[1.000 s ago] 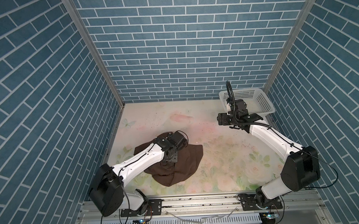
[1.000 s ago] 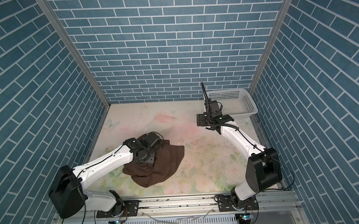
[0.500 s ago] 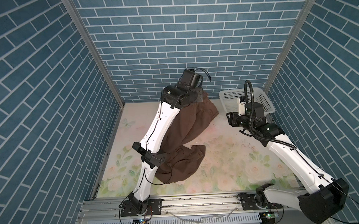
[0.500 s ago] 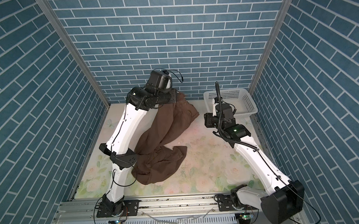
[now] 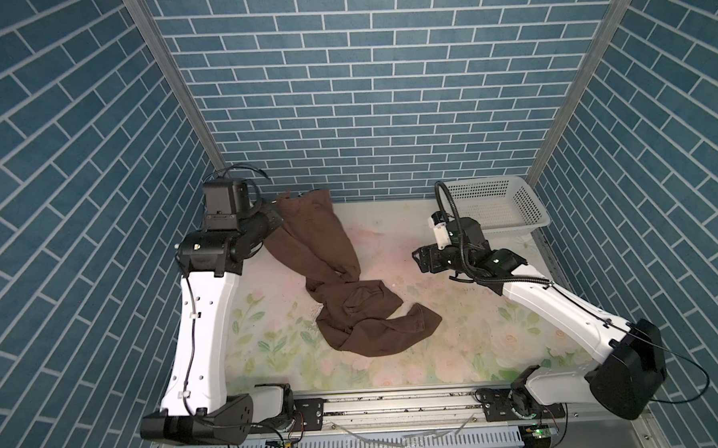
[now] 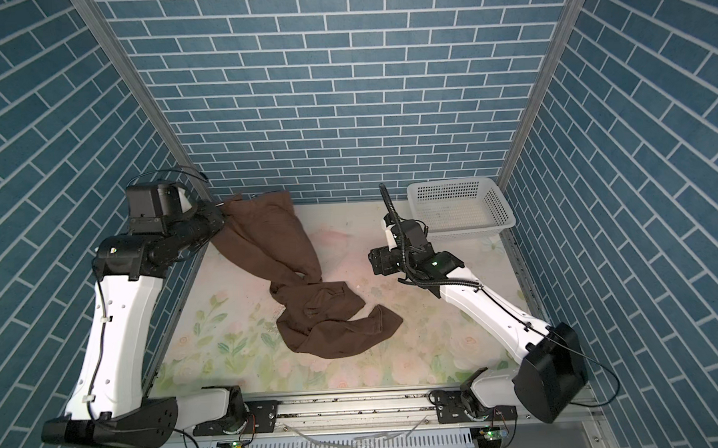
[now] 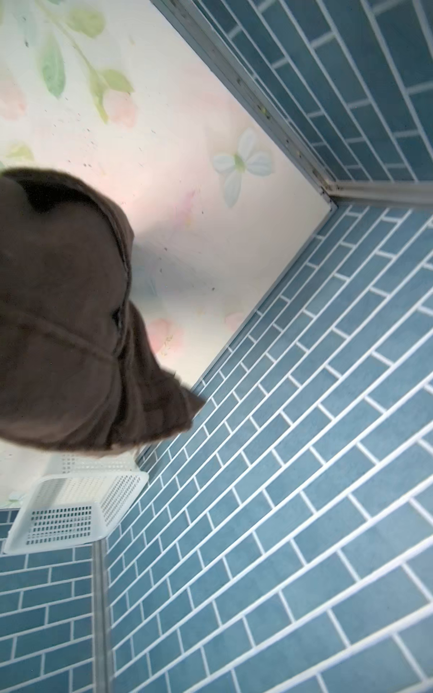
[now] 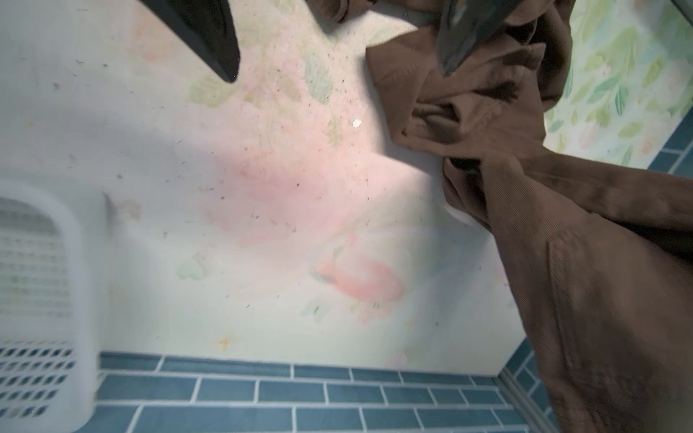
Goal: Fold and stack the trousers
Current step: 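Lift the trousers with the left gripper and drag them across the table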
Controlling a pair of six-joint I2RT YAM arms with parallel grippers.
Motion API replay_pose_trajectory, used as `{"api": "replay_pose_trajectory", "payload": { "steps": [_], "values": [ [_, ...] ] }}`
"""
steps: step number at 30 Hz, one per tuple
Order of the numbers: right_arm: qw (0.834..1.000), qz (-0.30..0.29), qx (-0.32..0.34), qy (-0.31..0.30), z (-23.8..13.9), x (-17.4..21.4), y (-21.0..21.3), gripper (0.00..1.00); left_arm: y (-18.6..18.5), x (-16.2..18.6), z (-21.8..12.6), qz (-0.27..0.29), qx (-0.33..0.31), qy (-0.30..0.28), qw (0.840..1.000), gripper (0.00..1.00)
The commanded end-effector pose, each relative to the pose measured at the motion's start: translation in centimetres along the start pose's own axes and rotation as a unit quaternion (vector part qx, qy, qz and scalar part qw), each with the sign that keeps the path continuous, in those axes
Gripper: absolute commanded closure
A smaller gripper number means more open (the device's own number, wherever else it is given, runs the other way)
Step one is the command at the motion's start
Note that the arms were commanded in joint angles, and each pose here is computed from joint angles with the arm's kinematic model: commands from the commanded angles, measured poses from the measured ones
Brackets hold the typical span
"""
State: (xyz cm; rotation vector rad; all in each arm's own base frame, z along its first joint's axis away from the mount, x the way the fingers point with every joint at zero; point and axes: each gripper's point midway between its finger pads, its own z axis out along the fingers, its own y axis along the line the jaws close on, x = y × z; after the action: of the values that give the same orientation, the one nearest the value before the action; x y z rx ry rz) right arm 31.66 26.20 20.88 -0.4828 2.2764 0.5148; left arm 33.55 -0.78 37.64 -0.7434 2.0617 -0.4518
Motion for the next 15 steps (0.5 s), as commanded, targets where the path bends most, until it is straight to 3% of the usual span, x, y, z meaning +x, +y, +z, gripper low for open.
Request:
{"api": "replay_pose_trajectory", "payload": {
  "steps": [1, 8, 15],
  "values": [
    [0.998, -0.024, -0.017, 0.051, 2.2, 3.0, 1.7, 0.16, 2.9, 1.6, 1.5, -0.035, -0.016, 0.015, 0.999, 0.92],
    [0.983, -0.103, -0.041, 0.146, 4.8, 11.1, 6.3, 0.12, 5.9, 4.5, 3.2, -0.054, -0.034, 0.051, 0.997, 0.94],
    [0.967, -0.086, -0.078, 0.226, 6.8, 18.3, 8.6, 0.15, 7.5, 6.2, 3.6, -0.051, -0.052, 0.063, 0.995, 0.95]
  ]
}}
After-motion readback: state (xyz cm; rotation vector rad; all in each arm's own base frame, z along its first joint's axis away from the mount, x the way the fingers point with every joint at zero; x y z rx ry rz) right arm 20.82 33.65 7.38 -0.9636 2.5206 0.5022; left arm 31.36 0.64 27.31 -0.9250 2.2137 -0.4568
